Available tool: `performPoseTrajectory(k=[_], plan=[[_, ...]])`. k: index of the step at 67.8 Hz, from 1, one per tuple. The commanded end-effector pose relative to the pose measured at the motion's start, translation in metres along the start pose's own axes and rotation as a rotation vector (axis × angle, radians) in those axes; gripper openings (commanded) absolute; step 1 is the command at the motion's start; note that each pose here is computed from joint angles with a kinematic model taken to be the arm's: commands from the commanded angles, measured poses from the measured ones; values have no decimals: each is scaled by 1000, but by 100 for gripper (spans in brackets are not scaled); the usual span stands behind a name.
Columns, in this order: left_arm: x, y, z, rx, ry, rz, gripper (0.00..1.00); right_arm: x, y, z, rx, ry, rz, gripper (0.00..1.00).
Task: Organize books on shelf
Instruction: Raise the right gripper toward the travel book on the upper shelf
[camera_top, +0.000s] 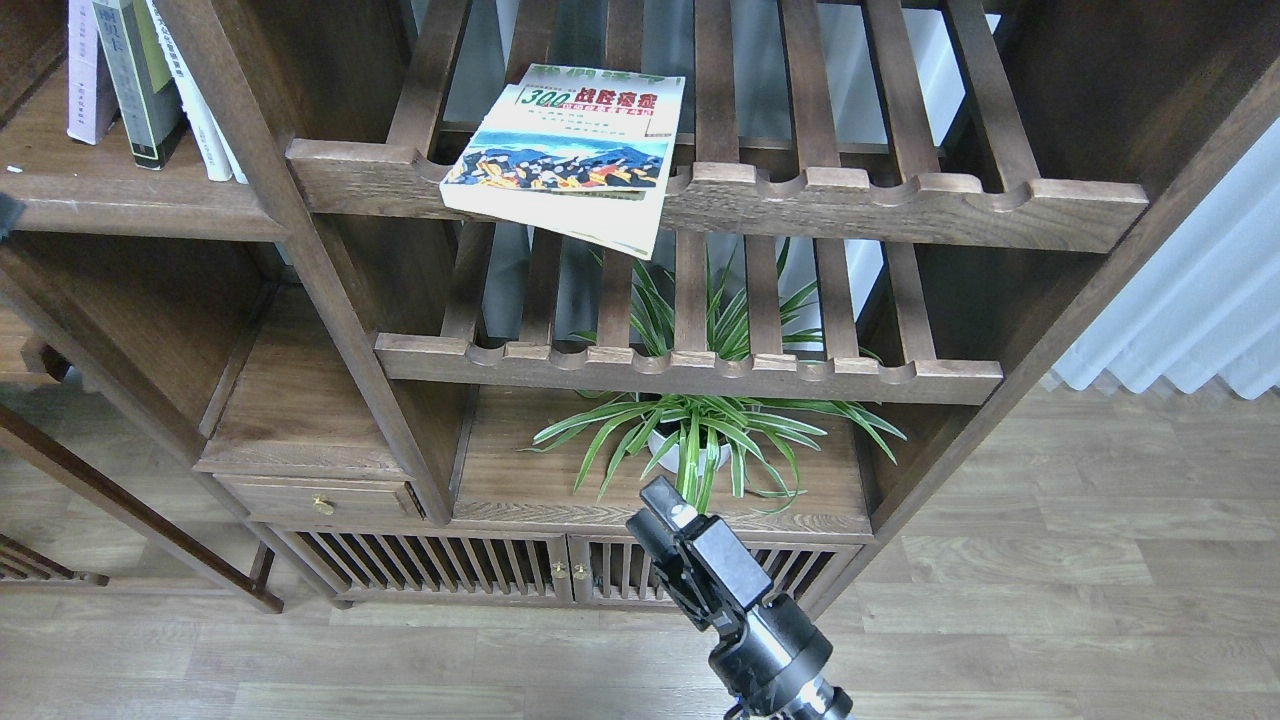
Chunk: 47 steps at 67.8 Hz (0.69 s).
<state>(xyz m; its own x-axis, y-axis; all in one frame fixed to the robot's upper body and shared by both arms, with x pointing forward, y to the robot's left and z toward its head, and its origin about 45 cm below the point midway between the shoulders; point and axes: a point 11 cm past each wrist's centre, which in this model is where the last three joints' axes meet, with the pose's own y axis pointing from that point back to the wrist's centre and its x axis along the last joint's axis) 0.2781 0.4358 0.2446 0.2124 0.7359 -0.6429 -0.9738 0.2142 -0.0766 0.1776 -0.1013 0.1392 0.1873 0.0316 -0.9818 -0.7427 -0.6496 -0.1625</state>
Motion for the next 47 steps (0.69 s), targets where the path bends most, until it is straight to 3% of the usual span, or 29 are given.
performPoseTrajectory(k=[1,23,47], plan=[[8,9,-16,23,30,33,79,-7,-14,-4,-39,64,-37,98],[26,21,-28,36,60,95,82,-40,-53,-24,-52,202,-161,98],[31,23,-28,38,63,112,84,-58,-104,-47,-1,330,-44,99]])
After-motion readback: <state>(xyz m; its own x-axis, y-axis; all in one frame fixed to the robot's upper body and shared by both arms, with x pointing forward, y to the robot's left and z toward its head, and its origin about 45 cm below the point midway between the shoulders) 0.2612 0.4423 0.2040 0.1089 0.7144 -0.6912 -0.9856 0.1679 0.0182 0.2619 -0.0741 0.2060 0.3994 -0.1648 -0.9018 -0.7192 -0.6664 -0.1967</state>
